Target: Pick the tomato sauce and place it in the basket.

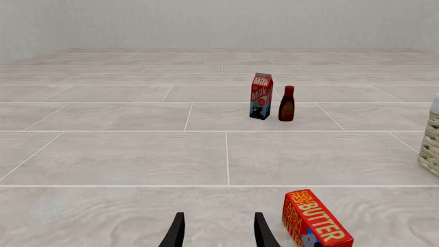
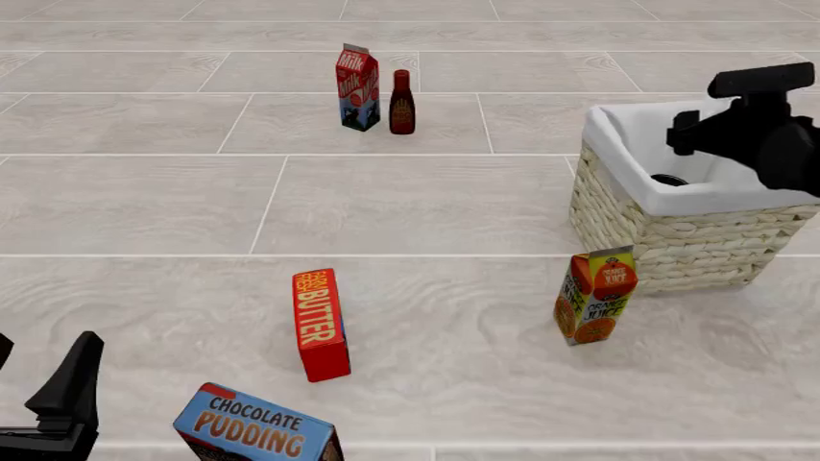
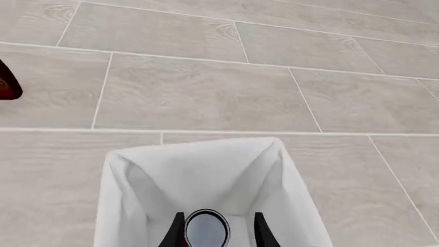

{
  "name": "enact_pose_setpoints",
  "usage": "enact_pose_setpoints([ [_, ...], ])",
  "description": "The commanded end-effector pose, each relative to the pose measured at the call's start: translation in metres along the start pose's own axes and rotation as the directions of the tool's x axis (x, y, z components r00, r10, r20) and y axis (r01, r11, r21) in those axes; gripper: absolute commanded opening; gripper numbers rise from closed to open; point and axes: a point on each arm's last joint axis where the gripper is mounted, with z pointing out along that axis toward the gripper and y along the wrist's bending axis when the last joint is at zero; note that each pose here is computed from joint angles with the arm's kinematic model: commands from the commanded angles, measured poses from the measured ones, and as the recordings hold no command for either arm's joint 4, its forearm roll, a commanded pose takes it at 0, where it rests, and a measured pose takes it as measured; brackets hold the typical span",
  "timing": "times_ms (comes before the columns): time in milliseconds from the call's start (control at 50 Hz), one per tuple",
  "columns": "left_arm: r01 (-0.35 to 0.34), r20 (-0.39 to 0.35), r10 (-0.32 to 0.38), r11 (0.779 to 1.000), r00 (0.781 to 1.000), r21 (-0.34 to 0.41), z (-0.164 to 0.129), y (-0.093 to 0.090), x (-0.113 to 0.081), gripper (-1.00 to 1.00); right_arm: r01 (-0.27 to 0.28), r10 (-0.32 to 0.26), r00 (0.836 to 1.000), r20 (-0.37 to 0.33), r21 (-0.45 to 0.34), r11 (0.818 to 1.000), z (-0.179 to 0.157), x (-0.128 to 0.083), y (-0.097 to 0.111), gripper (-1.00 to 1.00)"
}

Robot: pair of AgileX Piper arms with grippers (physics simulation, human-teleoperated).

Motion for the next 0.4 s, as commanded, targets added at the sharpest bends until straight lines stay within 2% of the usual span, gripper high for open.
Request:
enact_pose_setpoints([
  [20, 0.0, 0.0, 0.0, 1.0, 1.0, 0.0, 0.0, 0.0, 0.0, 1.0, 0.006, -0.006, 0.999, 0.045, -0.014, 1.0, -0.024, -0.018, 0.006, 1.0],
  [240, 0.0, 0.0, 0.0, 1.0, 1.0, 0.0, 0.0, 0.0, 0.0, 1.0, 0.01, -0.005, 0.995, 0.098, -0.048, 0.999, -0.057, -0.035, 0.019, 1.0],
  [280, 0.0, 0.0, 0.0, 1.0, 1.0, 0.0, 0.0, 0.0, 0.0, 1.0, 0.031, -0.023, 0.993, 0.118, -0.061, 0.998, -0.068, -0.037, 0.025, 1.0],
  [360, 0.0, 0.0, 0.0, 1.0, 1.0, 0.0, 0.0, 0.0, 0.0, 1.0, 0.021, -0.01, 0.99, 0.142, -0.073, 0.997, -0.082, -0.042, 0.028, 1.0],
  [400, 0.0, 0.0, 0.0, 1.0, 1.0, 0.0, 0.0, 0.0, 0.0, 1.0, 0.045, -0.03, 0.986, 0.166, -0.083, 0.996, -0.092, -0.045, 0.033, 1.0],
])
